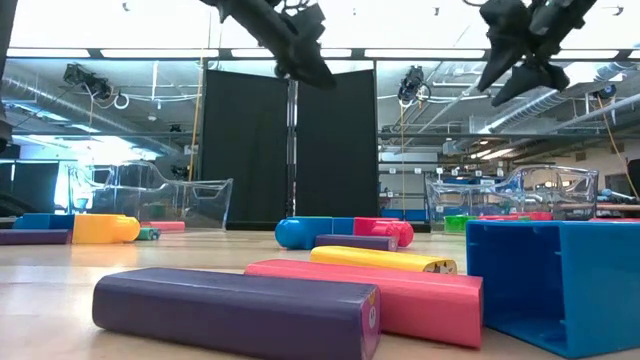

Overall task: Sort blocks by size
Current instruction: Put the light blue block into the top left transparent bin

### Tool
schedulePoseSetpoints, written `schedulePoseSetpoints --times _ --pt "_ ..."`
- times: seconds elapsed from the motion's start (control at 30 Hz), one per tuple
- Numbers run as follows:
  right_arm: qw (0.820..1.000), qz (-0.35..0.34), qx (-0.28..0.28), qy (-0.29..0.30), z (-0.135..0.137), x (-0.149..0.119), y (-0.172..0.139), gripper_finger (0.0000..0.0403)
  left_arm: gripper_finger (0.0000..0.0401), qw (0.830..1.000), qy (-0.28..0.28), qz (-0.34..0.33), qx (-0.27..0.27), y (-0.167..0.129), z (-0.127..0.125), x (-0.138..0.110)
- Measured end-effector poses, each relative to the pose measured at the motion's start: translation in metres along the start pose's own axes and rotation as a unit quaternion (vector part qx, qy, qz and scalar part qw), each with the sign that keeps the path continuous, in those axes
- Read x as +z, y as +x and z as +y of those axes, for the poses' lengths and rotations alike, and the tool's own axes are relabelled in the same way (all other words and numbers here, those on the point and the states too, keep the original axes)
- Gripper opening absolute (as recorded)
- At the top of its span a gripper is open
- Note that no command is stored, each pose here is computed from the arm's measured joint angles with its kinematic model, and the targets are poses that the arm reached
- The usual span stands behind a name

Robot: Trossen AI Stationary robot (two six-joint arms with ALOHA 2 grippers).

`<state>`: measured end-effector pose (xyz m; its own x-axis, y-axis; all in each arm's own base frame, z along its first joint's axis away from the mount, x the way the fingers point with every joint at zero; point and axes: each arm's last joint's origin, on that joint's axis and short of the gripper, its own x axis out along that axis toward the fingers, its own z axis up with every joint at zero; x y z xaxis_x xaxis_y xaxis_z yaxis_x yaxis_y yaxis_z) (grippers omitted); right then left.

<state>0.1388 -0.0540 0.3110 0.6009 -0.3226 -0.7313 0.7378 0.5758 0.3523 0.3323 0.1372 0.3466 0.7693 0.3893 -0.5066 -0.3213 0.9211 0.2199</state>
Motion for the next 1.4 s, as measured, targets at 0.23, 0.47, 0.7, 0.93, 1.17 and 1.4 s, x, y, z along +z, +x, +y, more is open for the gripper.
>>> schedulePoseSetpoints --times 0.23,0.47,0.7,0.93,1.17,1.4 --pt "0.985 0.070 0.059 -0.149 0.039 -0.029 0.010 0.0175 0.0177 0.996 -0.060 -0.036 -0.049 -0.037 -0.013 -0.009" --pt "0.951 0.152 0.078 -0.259 0.067 -0.061 0.023 0.0158 0.0177 0.991 -0.112 -0.058 -0.033 -0.066 -0.063 -0.054" --pt "0.922 0.223 0.051 -0.311 0.076 -0.085 0.034 0.0160 0.0177 0.978 -0.173 -0.093 -0.070 -0.081 -0.106 -0.080" --pt "0.921 0.236 0.031 -0.309 0.088 -0.098 0.049 0.0160 0.0177 0.978 -0.171 -0.091 -0.073 -0.092 -0.137 -0.083" --pt "0.906 0.264 0.002 -0.329 0.094 -0.114 0.063 0.0160 0.0177 0.978 -0.157 -0.094 -0.099 -0.102 -0.155 -0.085" --pt "0.890 0.297 -0.038 -0.342 0.088 -0.136 0.080 0.0185 0.0177 0.976 -0.160 -0.092 -0.111 -0.105 -0.160 -0.085"
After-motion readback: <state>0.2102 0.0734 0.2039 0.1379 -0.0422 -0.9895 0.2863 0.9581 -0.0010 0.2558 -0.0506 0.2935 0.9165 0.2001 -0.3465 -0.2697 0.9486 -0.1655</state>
